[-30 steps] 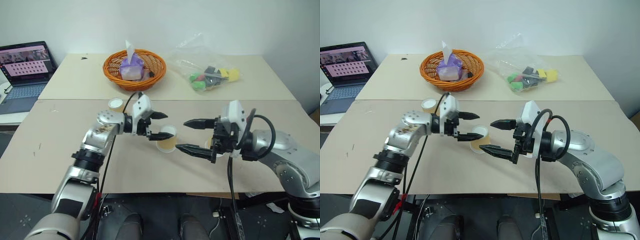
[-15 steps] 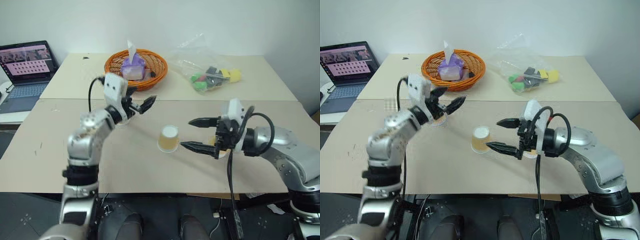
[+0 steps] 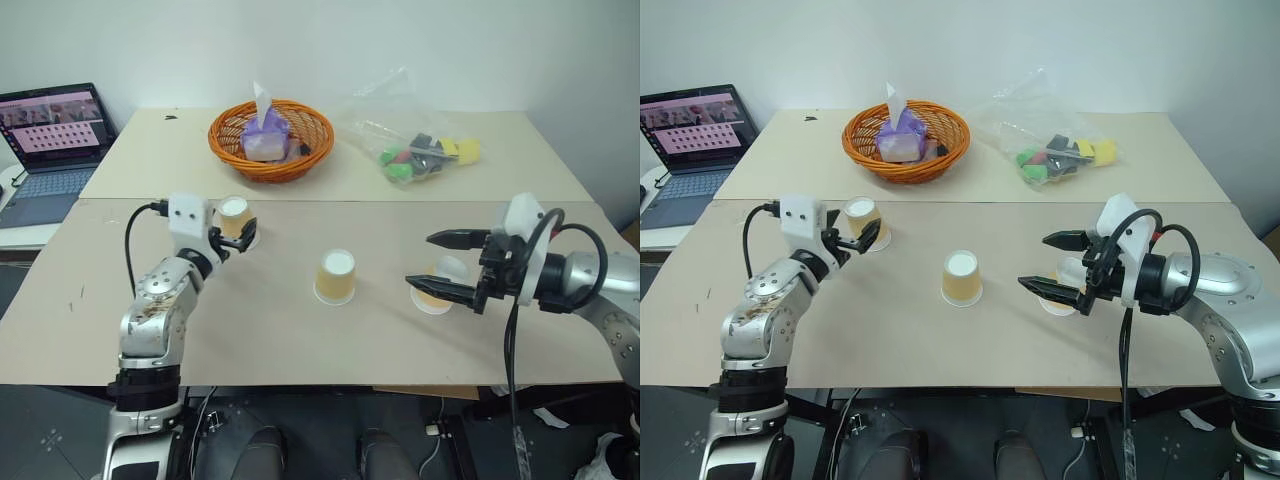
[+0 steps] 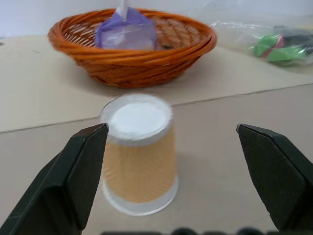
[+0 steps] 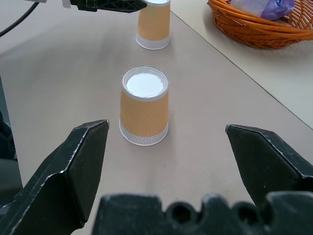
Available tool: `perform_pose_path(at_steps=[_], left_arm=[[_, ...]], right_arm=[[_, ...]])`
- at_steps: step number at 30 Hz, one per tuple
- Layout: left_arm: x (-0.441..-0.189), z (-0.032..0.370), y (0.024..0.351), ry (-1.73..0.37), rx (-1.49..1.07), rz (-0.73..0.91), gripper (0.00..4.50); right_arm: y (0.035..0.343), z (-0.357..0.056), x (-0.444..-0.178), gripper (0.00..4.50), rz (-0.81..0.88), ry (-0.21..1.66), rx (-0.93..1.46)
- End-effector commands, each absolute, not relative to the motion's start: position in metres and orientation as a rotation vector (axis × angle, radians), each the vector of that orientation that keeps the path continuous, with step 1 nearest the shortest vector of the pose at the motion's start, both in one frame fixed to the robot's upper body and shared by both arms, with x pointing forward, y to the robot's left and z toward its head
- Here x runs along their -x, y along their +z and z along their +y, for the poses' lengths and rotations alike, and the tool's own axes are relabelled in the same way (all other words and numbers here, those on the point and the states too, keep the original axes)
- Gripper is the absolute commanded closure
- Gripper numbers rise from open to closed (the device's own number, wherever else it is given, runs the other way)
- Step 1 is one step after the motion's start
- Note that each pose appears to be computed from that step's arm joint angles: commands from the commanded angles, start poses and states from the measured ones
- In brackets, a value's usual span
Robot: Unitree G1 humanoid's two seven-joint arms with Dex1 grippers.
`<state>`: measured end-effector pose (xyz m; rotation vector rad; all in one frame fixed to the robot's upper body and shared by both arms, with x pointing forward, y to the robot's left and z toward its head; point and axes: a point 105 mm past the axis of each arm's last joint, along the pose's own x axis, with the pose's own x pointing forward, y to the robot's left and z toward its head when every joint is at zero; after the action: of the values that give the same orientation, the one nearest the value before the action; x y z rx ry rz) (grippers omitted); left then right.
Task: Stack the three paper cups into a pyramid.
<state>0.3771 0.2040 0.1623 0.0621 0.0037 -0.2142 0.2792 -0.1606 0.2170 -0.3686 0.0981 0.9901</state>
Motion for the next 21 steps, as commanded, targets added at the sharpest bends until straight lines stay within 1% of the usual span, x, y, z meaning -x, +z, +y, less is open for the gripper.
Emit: perform_pose_path(at_steps=[1,6,10,13,17,21], left_arm=[[-0.382,0.221,0.163,-0.201,-0.095,-0.017,0.01],[-0.393,0.22,0.147,-0.254,-0.108,0.024,0.01],[-0.401,0.213,0.145,-0.312,-0.091,0.026,0.01],[-0.409,0.208,0.148,-0.342,-0.079,0.019,0.01],[-0.423,0.209,0.162,-0.349,-0.093,-0.008,0.01],[-0.431,0.208,0.172,-0.363,-0.091,-0.023,0.01]], right_arm=[[0.234,-0.159,-0.275,0.0,0.011,0.986,0.39],[0.24,-0.16,-0.273,0.0,-0.016,0.987,0.382],[0.242,-0.161,-0.273,0.0,-0.024,0.98,0.382],[0.243,-0.161,-0.273,0.0,-0.026,0.978,0.382],[0.243,-0.163,-0.273,0.0,-0.026,0.967,0.385],[0.242,-0.163,-0.272,0.0,-0.027,0.969,0.375]])
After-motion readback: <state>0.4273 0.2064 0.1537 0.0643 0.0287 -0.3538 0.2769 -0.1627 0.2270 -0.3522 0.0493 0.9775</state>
